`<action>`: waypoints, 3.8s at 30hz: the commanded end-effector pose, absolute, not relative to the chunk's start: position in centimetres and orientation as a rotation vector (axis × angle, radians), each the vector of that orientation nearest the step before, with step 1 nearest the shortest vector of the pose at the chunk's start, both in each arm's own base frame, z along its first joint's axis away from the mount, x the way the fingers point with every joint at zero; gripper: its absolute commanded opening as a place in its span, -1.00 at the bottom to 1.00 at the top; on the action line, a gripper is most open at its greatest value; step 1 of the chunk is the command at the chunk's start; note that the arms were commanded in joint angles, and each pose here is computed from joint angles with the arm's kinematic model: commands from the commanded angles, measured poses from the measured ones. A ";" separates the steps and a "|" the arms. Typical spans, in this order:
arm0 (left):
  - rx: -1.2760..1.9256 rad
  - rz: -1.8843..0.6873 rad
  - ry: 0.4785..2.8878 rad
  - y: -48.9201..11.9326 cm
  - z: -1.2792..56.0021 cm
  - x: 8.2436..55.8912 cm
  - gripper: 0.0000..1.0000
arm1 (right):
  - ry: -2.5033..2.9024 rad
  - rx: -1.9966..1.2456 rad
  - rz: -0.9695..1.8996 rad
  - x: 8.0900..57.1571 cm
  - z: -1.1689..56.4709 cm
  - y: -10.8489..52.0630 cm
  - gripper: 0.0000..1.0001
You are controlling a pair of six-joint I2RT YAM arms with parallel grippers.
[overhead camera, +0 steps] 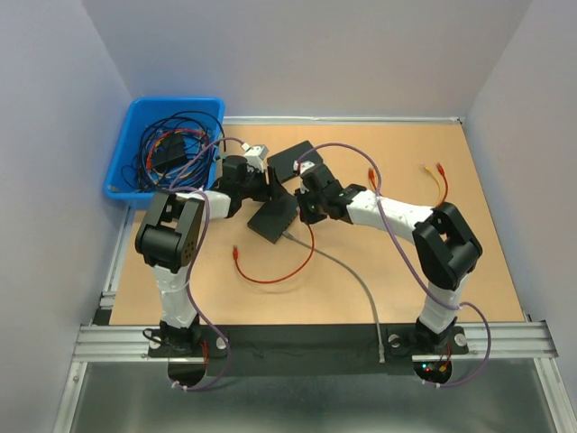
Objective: Insert the plug into the switch port
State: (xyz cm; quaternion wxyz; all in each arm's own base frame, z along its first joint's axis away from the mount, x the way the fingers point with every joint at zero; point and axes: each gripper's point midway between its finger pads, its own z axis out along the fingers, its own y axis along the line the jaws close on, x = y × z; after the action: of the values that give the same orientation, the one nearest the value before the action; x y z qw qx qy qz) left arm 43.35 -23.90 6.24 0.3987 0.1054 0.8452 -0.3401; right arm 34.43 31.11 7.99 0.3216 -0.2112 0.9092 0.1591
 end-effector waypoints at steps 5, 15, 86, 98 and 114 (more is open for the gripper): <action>0.274 -0.815 2.142 -23.1 5.2 41.7 0.29 | 2.461 -0.634 0.460 32.5 6.5 31.0 -0.99; 0.278 -0.834 2.106 -23.2 4.8 40.6 0.24 | 2.506 -0.678 0.472 31.7 4.5 31.1 -0.99; 0.316 -0.863 2.179 -24.8 2.7 39.7 0.18 | 2.162 -0.949 0.430 36.3 9.5 38.0 -0.99; 0.256 -0.886 2.221 -24.6 2.0 38.8 0.17 | 2.175 -0.890 0.421 37.6 8.0 39.0 -0.99; 0.226 -0.927 2.228 -24.7 1.5 37.7 0.16 | 2.091 -0.761 0.414 40.8 11.3 40.6 -0.99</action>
State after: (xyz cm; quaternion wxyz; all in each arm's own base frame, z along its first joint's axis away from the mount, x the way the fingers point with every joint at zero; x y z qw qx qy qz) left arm 42.71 -22.08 4.04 0.4432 0.0722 0.8393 -0.3064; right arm 34.05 35.07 3.09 0.2569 -0.3525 0.8932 0.1093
